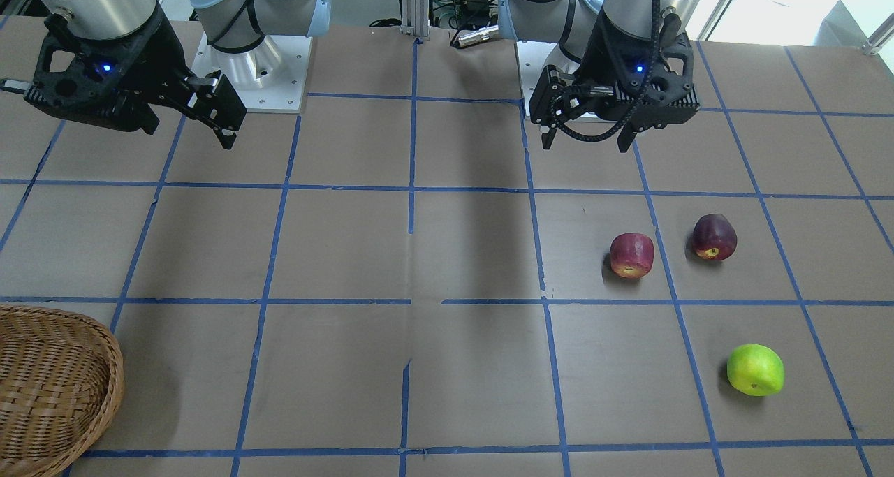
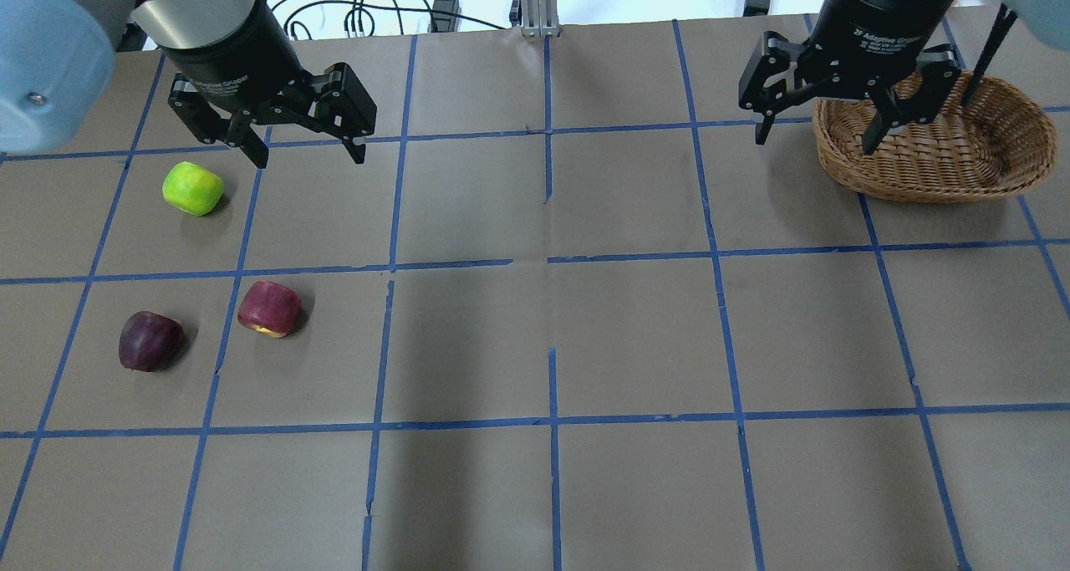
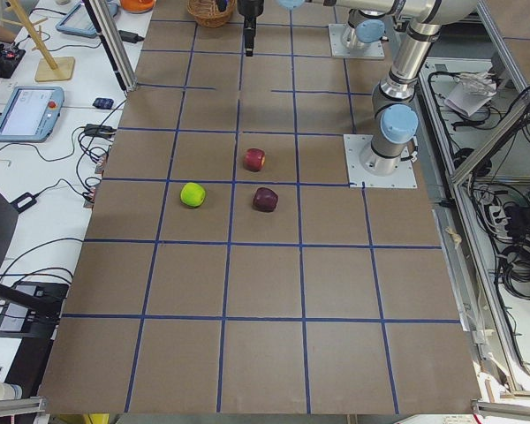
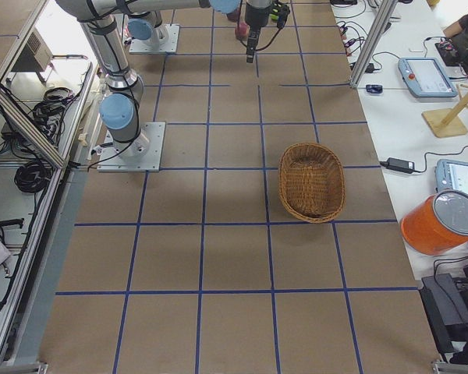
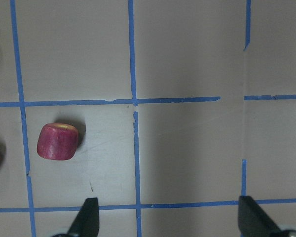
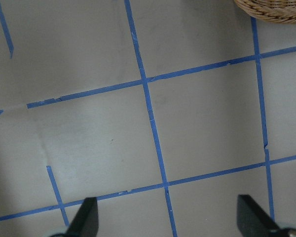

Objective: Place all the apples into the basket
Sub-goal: 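Lower the left gripper toward the apples near the left arm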

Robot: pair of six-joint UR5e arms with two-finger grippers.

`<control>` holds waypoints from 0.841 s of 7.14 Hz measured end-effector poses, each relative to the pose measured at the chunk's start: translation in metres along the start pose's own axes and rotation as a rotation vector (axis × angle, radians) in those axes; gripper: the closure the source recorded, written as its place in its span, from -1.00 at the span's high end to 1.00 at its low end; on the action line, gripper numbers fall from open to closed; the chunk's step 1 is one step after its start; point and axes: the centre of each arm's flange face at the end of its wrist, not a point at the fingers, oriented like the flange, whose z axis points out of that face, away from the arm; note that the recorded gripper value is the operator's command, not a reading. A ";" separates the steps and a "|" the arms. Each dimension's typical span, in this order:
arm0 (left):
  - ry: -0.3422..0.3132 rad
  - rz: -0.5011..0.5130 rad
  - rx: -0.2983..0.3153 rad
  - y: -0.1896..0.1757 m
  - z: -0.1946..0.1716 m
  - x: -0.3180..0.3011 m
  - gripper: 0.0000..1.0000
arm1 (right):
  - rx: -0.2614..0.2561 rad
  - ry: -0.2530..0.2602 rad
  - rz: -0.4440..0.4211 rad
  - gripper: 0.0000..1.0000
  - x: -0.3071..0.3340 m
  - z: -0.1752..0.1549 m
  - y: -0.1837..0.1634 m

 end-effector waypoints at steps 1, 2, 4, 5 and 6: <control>-0.001 0.000 0.000 0.000 0.000 -0.001 1.00 | 0.001 0.000 0.000 1.00 0.000 0.000 0.000; -0.003 0.001 0.000 0.001 -0.001 -0.002 1.00 | 0.002 0.000 0.000 1.00 0.000 -0.001 0.000; -0.013 -0.001 -0.014 0.002 0.004 -0.005 1.00 | 0.002 0.002 0.000 1.00 0.000 -0.001 0.000; -0.045 0.001 -0.050 -0.001 0.022 -0.018 1.00 | 0.002 0.003 0.000 1.00 0.000 0.000 0.000; -0.097 0.034 -0.098 -0.007 0.053 -0.055 1.00 | 0.002 0.004 0.000 1.00 0.000 0.000 0.000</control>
